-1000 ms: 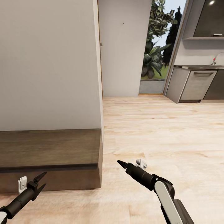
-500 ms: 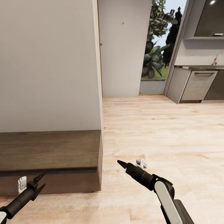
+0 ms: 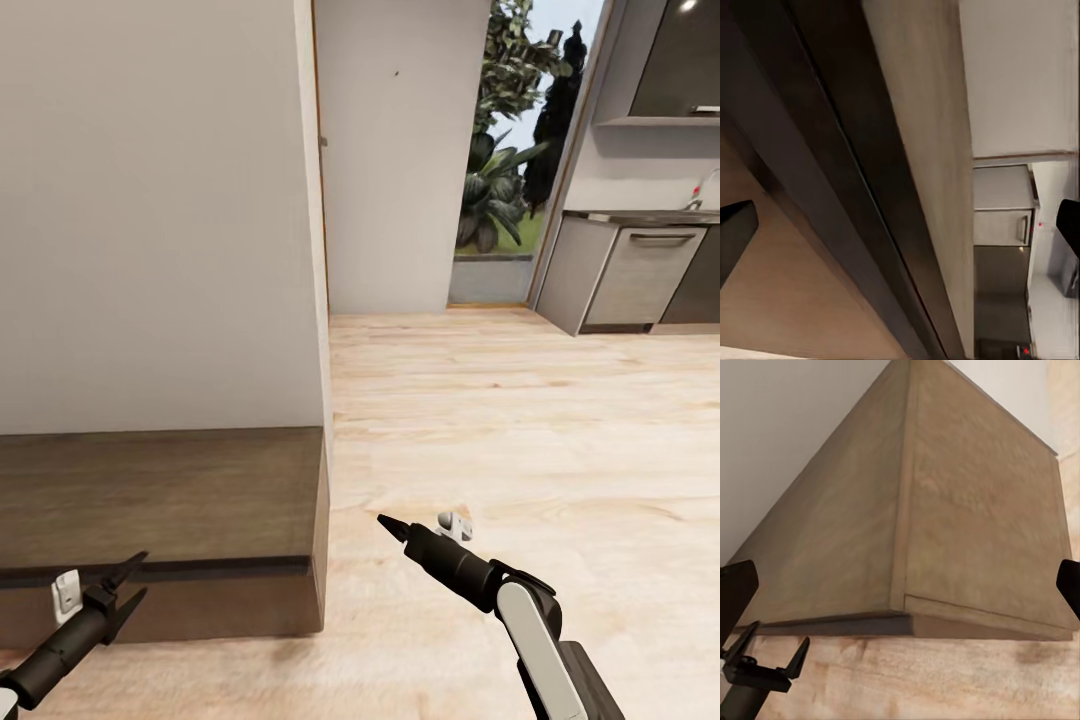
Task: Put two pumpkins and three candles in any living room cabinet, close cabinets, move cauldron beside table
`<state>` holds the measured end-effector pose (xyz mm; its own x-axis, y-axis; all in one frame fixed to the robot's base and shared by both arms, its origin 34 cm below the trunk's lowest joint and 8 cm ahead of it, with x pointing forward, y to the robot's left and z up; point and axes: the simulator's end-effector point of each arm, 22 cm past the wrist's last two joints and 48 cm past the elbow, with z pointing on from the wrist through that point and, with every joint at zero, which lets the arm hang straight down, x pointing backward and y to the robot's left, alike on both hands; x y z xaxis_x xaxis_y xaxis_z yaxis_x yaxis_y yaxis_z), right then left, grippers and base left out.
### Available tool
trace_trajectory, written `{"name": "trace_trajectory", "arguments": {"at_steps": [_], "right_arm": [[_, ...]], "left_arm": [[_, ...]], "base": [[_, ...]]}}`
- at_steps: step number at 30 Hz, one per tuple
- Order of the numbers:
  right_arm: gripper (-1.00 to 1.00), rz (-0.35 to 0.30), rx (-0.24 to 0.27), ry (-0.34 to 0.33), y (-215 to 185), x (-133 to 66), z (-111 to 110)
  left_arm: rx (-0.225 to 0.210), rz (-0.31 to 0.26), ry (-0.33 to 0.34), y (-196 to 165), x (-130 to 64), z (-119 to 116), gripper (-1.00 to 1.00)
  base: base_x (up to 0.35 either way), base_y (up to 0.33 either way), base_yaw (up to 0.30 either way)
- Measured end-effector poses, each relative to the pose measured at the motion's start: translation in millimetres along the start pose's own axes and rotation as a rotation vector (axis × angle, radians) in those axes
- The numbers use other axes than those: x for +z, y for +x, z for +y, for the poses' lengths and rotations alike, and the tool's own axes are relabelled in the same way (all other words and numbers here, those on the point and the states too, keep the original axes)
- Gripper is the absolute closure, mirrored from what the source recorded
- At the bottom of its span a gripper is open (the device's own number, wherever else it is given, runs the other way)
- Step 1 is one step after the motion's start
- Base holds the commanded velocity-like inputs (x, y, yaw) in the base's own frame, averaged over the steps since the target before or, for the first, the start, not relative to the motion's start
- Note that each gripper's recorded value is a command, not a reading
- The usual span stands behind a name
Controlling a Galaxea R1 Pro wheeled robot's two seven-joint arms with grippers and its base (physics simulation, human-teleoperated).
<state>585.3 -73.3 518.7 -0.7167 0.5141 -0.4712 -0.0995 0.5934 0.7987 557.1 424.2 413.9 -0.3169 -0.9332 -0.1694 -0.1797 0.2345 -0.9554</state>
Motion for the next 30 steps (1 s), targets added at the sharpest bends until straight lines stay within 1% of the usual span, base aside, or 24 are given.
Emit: {"name": "trace_trajectory", "arguments": {"at_steps": [2,5,19,21,27,30], "right_arm": [[-1.0,0.0,0.001,-0.001,0,0.0,0],[-1.0,0.0,0.001,-0.001,0,0.0,0],[-1.0,0.0,0.001,-0.001,0,0.0,0],[-1.0,0.005,0.006,0.004,2,1.7,-3],[-1.0,0.005,0.007,0.003,2,1.9,-3],[-1.0,0.012,0.014,0.009,5,4.4,-8]], "left_arm": [[-0.002,0.0,0.017,0,-0.7,-3,-1.0],[-0.003,0.0,0.023,0,-0.8,-4,-1.0],[-0.003,0.0,0.023,0,-1.0,-4,-1.0],[-0.005,0.002,0.015,1,-0.7,0,-1.0],[-0.005,0.001,0.016,1,-0.8,0,-1.0],[-0.008,0.004,0.005,2,-0.4,6,-1.0]], "base": [[0.009,0.0,0.0],[0.003,0.0,0.0],[0.0,0.0,0.0],[0.0,0.0,0.0],[0.0,0.0,0.0],[0.0,0.0,0.0]]}}
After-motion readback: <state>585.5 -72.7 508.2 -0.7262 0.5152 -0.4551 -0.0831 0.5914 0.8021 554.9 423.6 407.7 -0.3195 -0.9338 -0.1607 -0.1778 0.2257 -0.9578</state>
